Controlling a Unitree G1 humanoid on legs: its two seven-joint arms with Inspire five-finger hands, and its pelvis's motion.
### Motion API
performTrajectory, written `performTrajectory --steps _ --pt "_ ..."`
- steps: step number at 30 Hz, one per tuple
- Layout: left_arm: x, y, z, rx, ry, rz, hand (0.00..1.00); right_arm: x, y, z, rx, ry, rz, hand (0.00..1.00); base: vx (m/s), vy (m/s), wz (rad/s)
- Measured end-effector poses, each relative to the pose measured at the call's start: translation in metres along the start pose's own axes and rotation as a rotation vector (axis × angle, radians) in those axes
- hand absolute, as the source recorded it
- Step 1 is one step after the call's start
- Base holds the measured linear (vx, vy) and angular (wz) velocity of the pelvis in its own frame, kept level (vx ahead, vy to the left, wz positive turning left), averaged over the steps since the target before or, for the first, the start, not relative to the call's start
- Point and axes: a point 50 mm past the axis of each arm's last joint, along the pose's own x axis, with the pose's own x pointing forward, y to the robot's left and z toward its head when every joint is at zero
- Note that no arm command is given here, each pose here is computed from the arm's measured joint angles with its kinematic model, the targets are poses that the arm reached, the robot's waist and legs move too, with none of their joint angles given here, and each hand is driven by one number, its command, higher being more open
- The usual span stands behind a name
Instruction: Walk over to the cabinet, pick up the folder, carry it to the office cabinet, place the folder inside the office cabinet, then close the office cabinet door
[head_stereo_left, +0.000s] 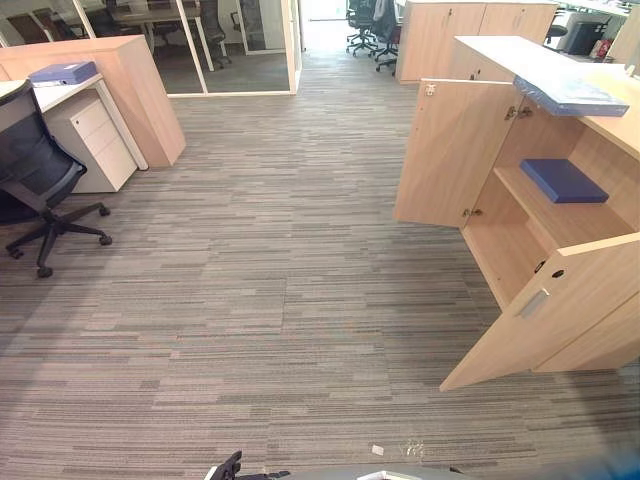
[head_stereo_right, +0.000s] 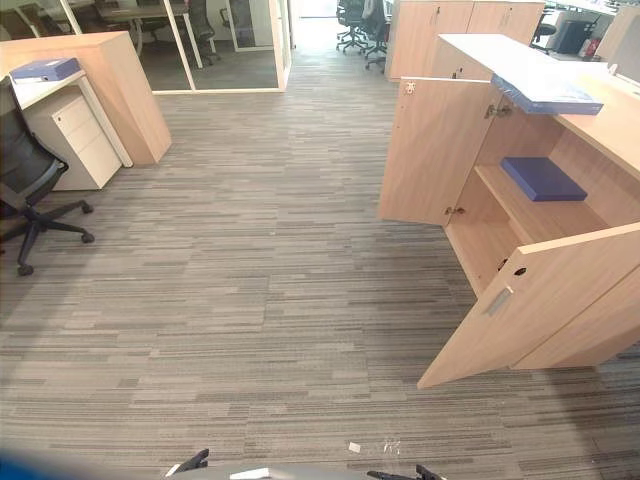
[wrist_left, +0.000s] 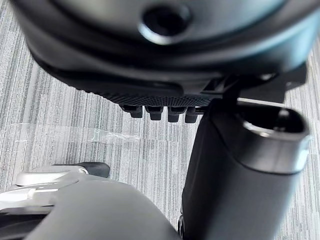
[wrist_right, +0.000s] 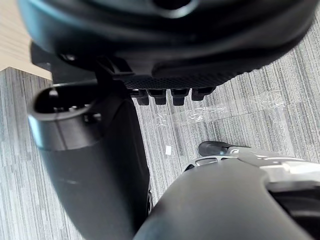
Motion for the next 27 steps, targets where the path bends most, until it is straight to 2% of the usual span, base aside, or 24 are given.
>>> performTrajectory --steps 13,21,27 --pt "-0.0003 0.0024 0.0015 -0.014 -0.020 0.006 1.00 0.0009 0.0029 0.0024 0.003 -0.002 0.006 1.00 -0.03 0.005 0.01" --pt "0.0004 0.0064 0.0076 0.080 -0.051 0.032 1.00 0.0009 0.0071 -0.0006 0.125 0.002 0.003 1.00 0.00 0.000 0.00" --pt "0.0005 0.0075 0.0086 0.093 -0.058 0.053 1.00 0.0007 0.0078 0.0016 0.095 -0.027 -0.027 1.00 0.01 0.019 -0.05"
